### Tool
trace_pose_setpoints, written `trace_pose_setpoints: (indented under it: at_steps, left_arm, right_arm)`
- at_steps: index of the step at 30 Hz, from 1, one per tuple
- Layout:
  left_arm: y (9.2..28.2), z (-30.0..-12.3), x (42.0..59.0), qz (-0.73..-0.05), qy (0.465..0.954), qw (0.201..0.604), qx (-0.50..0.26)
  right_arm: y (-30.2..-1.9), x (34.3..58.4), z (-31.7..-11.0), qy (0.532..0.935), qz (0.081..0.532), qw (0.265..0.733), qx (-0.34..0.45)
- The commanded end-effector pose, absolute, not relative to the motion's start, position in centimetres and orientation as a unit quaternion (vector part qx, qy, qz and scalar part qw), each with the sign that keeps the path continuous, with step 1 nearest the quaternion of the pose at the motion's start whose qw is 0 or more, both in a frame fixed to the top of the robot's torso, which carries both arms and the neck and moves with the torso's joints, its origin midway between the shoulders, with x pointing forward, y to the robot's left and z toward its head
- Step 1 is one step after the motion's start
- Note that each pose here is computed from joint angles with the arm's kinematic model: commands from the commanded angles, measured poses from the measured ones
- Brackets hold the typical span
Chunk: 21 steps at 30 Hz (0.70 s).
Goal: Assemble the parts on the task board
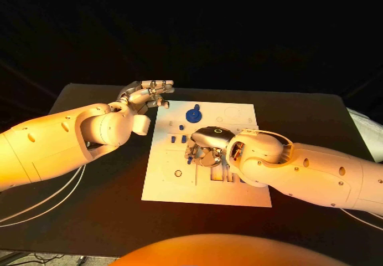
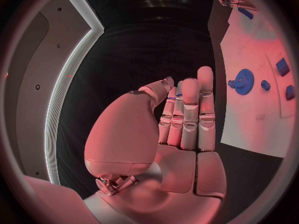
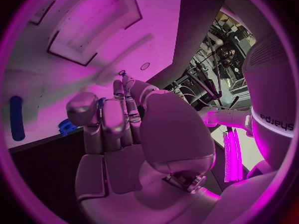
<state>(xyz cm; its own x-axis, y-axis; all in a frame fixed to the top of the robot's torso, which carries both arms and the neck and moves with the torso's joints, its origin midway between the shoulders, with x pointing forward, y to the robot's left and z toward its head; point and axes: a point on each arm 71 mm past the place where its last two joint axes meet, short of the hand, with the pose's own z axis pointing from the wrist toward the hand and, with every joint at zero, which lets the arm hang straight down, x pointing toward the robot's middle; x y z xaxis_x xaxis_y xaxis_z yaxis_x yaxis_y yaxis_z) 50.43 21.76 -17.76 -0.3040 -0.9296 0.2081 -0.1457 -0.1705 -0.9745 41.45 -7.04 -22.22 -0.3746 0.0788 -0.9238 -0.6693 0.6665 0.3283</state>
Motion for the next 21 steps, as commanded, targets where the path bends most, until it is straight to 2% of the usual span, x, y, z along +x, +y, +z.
trace_pose_setpoints:
  at_steps: [1,10,21]
  left_arm:
    - [21.46,-17.68,50.34,-0.598,0.553,0.322,-0.483]
    - [21.51,-17.72,50.35,-0.597,0.554,0.321,-0.483]
    - [21.45,-17.74,50.35,-0.597,0.555,0.319,-0.483]
  right_arm:
    - [-7.03,41.45,-22.53,0.752,0.33,0.528,-0.218]
    - [-7.0,41.39,-22.58,0.75,0.311,0.537,-0.231]
    - [-6.17,40.78,-22.86,0.757,0.309,0.518,-0.251]
